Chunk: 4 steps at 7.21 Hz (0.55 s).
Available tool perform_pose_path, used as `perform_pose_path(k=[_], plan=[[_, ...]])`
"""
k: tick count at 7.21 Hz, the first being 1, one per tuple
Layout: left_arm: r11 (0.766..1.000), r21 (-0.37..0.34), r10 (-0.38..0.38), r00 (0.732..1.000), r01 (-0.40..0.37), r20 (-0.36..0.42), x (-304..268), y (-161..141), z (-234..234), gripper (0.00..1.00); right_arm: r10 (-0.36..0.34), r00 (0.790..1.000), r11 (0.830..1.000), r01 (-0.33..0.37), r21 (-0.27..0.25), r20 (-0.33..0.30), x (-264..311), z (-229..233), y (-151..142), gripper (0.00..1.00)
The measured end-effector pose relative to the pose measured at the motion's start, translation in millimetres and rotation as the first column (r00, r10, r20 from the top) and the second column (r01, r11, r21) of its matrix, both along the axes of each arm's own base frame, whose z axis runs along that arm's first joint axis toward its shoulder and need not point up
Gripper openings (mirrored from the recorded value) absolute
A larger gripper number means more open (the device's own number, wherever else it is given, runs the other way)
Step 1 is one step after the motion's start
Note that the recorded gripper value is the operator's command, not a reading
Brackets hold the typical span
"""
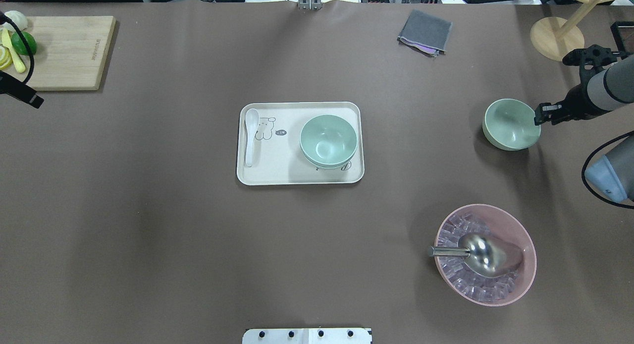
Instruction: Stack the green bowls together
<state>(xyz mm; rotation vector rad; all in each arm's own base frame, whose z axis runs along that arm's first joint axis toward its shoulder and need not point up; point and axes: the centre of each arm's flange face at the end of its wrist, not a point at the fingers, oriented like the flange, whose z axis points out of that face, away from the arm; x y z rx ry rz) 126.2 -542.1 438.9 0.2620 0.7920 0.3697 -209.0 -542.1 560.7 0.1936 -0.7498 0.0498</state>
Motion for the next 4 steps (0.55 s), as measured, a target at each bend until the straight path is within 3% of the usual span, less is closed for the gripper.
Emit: perform_pose_path(k=[4], plan=[[1.0, -0.002, -0.005, 1.0, 0.005, 0.006, -2.7, 1.7, 4.6, 0.97, -0.015, 1.0, 1.0, 0.015, -0.002, -0.002, -8.9, 0.6, 2.8, 0.27]])
